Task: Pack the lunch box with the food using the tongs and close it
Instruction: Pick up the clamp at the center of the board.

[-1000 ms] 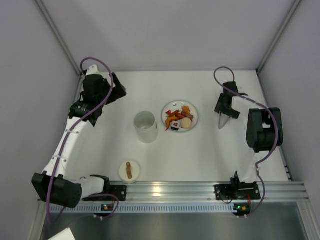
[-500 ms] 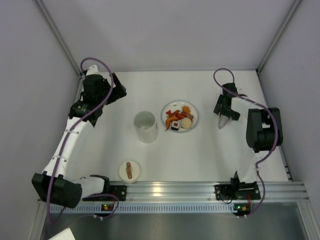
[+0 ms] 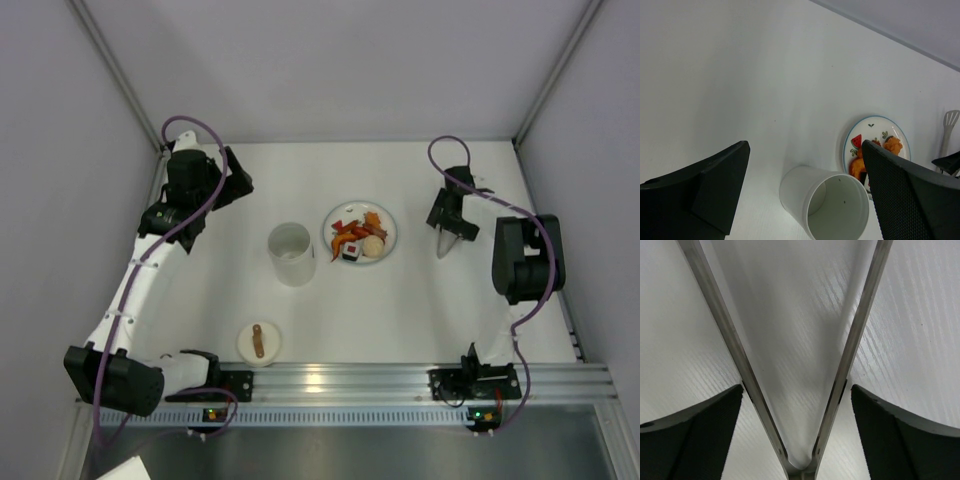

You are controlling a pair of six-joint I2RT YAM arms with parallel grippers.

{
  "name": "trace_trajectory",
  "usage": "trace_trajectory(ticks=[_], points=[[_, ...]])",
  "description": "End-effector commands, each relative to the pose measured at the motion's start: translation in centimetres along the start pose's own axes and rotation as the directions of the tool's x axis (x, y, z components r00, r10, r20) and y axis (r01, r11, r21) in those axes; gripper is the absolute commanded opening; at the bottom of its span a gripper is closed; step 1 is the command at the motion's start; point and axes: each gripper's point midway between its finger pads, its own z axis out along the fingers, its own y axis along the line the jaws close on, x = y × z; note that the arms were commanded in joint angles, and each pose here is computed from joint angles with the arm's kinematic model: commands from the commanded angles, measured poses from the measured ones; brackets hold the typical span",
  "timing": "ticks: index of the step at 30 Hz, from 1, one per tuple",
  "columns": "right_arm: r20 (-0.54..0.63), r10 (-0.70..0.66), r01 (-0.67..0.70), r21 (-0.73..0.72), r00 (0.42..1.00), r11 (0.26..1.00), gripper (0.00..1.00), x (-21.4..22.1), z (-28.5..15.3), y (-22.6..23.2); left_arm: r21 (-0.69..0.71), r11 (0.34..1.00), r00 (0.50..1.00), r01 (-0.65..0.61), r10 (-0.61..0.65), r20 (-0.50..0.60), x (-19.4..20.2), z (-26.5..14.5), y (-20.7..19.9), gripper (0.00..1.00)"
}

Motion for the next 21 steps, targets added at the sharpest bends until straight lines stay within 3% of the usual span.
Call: trace_trajectory(ticks=[1,2,3,6,9,14,21], points=[[-0.025,-0.009,0.010,0.026,1.000,1.000,0.82,1.1,1.0,-0.2,0.015,1.000,1.000,0.002,-0.002,0.008,-0.1,-0.1,-0.3,0.99],[-0.027,-0.010,0.011,0.026,1.000,1.000,0.77,1.2,1.0,-0.3,0.015,1.000,1.000,0.003,-0.003,0.008,-0.1,-0.2,-0.3,0.99],[-0.030,-0.009,0.010,0.027,1.000,1.000,0.61,1.3,1.0,-0.4,0.015,1.000,1.000,0.002,-0.002,0.008,-0.1,-0.2,-0.3,0.99],[-0.039,-0.005,0.006,0.017,0.999,1.000,0.34,1.8,0.9,-0.4,0.016,1.000,1.000,0.003,-0.004,0.009,-0.2,-0.2,-0.3,0.99],[-0.037,-0.007,0.007,0.010,0.999,1.000,0.25,2.0,0.5,-0.4,0.020,1.000,1.000,0.005,-0.005,0.007,-0.1,-0.2,-0.4,0.99],[0.006,-0.007,0.007,-0.003,1.000,1.000,0.28,0.8,-1.5,-0.3,0.023,1.000,1.000,0.007,-0.007,0.008,-0.2,-0.3,-0.5,0.99],[0.093,-0.037,0.041,-0.045,0.995,0.998,0.43,-1.4,-6.0,0.4,0.028,1.000,1.000,0.009,-0.009,0.009,-0.2,-0.4,-0.6,0.99]])
